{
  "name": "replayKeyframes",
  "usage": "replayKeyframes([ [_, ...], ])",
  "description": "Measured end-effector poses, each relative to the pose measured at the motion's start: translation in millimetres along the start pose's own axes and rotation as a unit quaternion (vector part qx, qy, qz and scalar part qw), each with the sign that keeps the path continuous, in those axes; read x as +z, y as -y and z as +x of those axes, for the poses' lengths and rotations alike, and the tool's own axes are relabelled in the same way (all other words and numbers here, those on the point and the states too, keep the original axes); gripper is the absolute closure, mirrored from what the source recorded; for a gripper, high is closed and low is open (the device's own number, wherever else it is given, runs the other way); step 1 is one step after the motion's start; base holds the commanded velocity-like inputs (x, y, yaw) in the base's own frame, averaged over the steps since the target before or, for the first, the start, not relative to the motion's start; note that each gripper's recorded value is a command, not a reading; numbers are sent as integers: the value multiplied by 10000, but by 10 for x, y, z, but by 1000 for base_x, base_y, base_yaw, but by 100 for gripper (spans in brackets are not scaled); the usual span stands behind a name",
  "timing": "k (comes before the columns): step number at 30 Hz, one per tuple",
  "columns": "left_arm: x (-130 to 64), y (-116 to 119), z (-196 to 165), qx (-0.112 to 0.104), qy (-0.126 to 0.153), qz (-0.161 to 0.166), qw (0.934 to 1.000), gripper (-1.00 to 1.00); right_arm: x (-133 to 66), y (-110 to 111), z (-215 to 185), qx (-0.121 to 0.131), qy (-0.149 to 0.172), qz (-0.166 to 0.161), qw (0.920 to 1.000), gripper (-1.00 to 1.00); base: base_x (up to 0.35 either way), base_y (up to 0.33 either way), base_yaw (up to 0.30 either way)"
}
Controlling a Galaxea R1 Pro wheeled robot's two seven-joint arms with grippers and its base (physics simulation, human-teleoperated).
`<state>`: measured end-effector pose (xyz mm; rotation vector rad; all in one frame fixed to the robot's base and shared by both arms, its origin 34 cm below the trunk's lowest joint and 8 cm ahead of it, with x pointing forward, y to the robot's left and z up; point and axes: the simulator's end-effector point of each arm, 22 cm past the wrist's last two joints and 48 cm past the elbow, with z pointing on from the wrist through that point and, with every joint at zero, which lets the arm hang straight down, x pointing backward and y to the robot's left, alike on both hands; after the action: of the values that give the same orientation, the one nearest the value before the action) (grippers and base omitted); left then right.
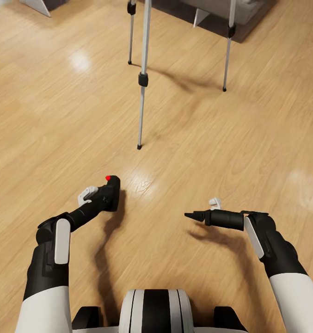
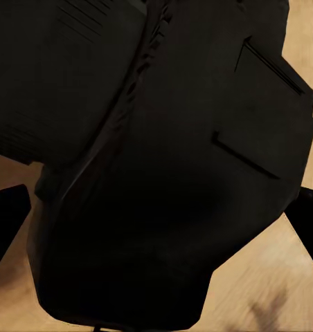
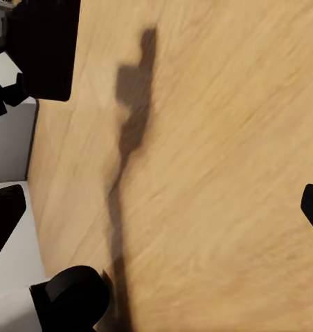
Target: Attach the digital camera to the camera tripod in the bedroom.
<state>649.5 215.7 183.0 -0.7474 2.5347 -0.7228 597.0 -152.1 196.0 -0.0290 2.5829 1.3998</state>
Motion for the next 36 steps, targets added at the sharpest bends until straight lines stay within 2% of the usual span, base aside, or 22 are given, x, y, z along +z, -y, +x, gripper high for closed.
replayKeyframes([
  [12,-157,257,-167,50,171,240,9996,100,-114,-218,-185,-200,141,-43,9997,-100,0,0,0],
  [20,-279,550,-265,101,279,702,9971,100,-192,-359,-299,-329,228,-53,9992,-100,0,0,0],
  [21,-300,615,-274,92,289,835,9960,100,-202,-374,-312,-347,236,-49,9991,-100,0,0,0],
  [24,-346,688,-304,112,317,935,9950,100,-234,-428,-353,-398,268,-54,9988,-100,0,0,0],
  [26,-396,833,-305,96,303,1279,9913,100,-253,-464,-378,-429,285,-58,9987,-100,0,0,0],
  [28,-448,916,-328,120,319,1463,9887,100,-274,-501,-405,-462,306,-61,9984,-100,0,0,0],
  [30,-548,1067,-350,123,314,1913,9810,100,-297,-535,-431,-496,327,-62,9982,-100,0,0,0],
  [32,-625,1137,-371,135,320,2153,9759,100,-320,-571,-457,-531,348,-64,9980,-100,0,0,0],
  [33,-699,1191,-389,103,323,2413,9699,100,-331,-589,-470,-548,358,-65,9978,-100,0,0,0],
  [35,-802,1252,-423,84,350,2693,9624,100,-354,-624,-497,-581,382,-67,9976,-100,0,0,0],
  [36,-904,1307,-450,27,374,2994,9534,100,-366,-642,-510,-598,393,-68,9974,-100,0,0,0],
])
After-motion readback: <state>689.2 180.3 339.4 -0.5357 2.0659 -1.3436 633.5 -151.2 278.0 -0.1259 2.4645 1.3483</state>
